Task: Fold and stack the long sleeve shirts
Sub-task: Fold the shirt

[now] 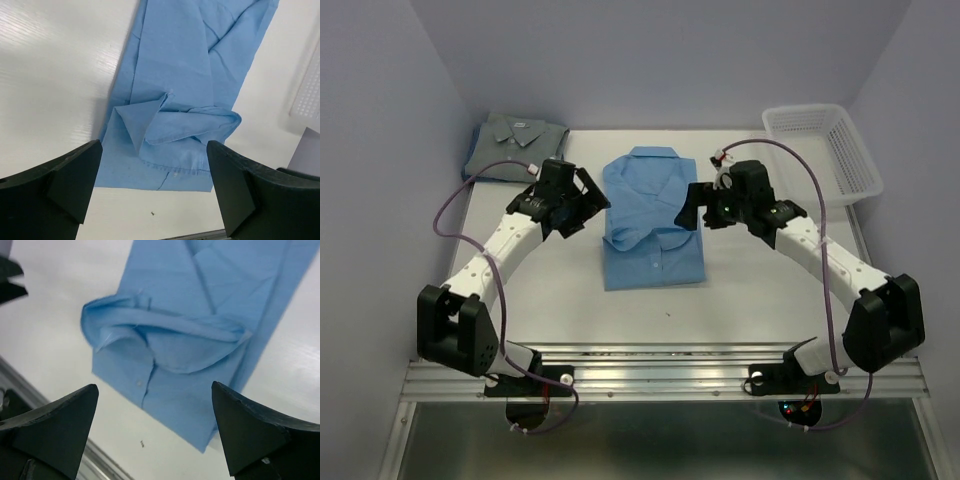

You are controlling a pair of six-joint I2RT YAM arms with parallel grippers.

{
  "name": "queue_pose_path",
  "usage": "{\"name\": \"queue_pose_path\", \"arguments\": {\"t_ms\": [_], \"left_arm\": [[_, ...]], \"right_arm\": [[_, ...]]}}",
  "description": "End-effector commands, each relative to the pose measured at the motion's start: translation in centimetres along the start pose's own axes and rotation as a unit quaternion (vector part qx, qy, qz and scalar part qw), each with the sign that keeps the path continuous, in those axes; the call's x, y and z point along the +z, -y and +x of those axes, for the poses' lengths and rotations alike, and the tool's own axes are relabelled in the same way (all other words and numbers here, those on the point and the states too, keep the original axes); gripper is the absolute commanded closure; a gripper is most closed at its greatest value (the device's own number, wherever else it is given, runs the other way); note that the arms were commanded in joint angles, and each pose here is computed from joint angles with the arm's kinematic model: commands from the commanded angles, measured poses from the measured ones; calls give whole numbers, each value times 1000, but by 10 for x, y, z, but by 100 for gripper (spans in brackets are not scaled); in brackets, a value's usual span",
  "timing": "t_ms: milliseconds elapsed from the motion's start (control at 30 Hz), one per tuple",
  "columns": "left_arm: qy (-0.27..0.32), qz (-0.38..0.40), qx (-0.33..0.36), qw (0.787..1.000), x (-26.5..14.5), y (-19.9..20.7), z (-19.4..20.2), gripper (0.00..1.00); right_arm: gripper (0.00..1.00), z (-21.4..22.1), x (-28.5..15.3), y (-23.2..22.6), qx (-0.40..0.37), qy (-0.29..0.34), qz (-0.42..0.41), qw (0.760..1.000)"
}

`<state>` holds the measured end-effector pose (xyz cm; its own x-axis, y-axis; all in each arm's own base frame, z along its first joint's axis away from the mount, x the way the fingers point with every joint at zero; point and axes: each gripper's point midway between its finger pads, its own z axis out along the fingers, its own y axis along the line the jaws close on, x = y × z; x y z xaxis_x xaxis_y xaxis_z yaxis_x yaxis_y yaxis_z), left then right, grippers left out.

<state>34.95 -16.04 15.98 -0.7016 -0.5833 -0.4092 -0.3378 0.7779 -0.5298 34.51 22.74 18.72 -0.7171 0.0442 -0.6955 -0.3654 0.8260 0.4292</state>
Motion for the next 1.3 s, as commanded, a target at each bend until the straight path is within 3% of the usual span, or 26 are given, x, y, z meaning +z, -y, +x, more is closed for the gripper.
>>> {"name": "queue_pose_path", "arguments": {"t_ms": [0,300,533,633,767,867,1100,1267], "left_arm": [[49,-30,5,998,-26,-19,-19,1],[45,-32,9,998,-46,-40,-1,1],[30,-46,3,999,-48,-54,12,1],[38,-47,3,998,-52,-56,10,1],[31,-32,8,999,-51,-53,14,1],[21,-34,8,999,-47,-58,21,1],[-27,26,3,999,-37,-49,48,1],[-44,76,9,996,-20,-30,58,1]], "right_arm": [[0,58,0,-48,-8,-67,-131,989],[0,85,42,-63,-15,-96,-155,983],[0,55,101,-51,-28,-41,-116,992],[0,25,121,-41,-28,12,-74,997],[0,-34,140,-29,-31,135,-22,990],[0,-59,148,-33,-49,177,-23,983],[0,-90,127,-37,-56,193,-17,979],[0,-53,87,-36,-40,122,-11,992]]}}
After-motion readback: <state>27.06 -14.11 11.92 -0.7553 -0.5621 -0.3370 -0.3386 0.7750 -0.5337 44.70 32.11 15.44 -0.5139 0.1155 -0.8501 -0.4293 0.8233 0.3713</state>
